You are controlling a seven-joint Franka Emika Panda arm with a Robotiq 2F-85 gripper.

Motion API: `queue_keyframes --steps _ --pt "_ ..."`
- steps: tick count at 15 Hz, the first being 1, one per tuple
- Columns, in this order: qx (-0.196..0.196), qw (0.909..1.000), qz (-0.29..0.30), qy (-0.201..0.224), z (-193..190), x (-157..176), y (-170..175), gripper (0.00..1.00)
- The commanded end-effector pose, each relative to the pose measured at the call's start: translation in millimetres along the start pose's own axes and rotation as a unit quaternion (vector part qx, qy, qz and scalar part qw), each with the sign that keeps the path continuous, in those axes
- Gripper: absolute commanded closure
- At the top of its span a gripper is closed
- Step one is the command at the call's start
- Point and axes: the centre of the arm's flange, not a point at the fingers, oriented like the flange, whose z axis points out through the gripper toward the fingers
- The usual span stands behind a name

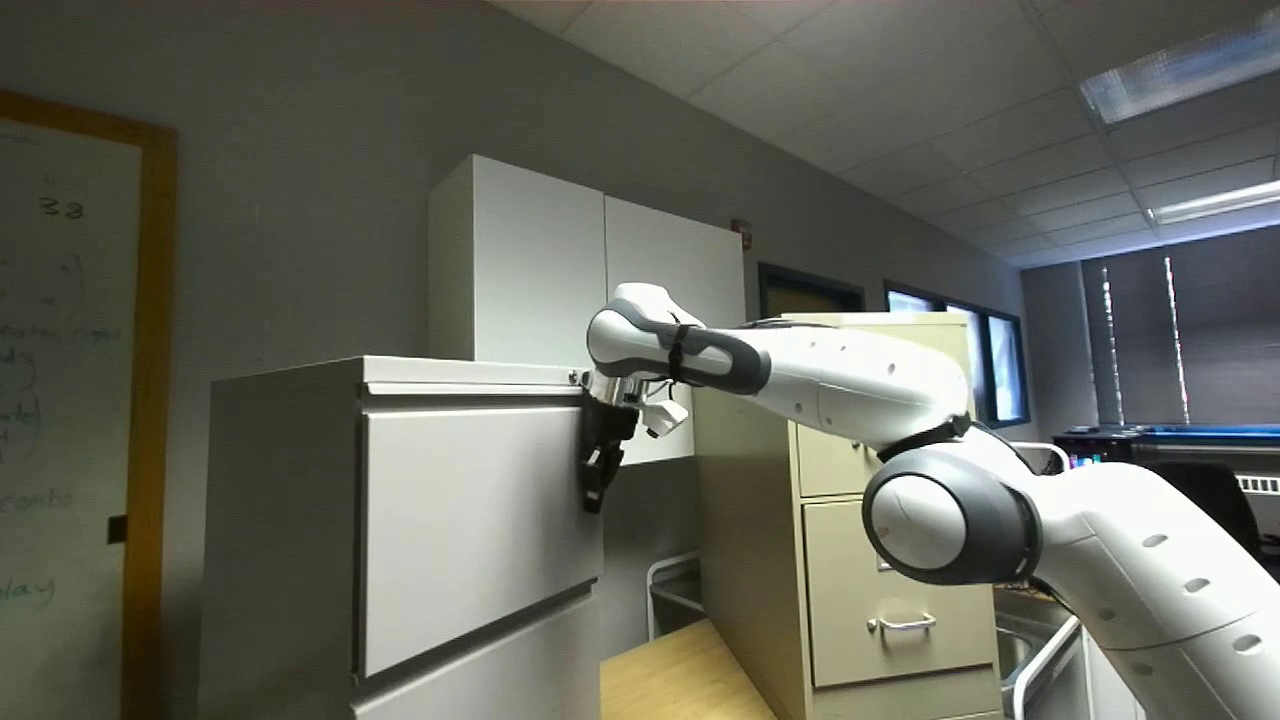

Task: Close the open drawer

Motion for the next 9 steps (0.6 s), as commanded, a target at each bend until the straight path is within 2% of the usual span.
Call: queue_keyframes --steps 1,9 --pt "0.017 0.9998 -0.003 0.006 3 58 43 0.99" --pt "0.018 0.9996 0.020 0.009 3 35 67 1.00"
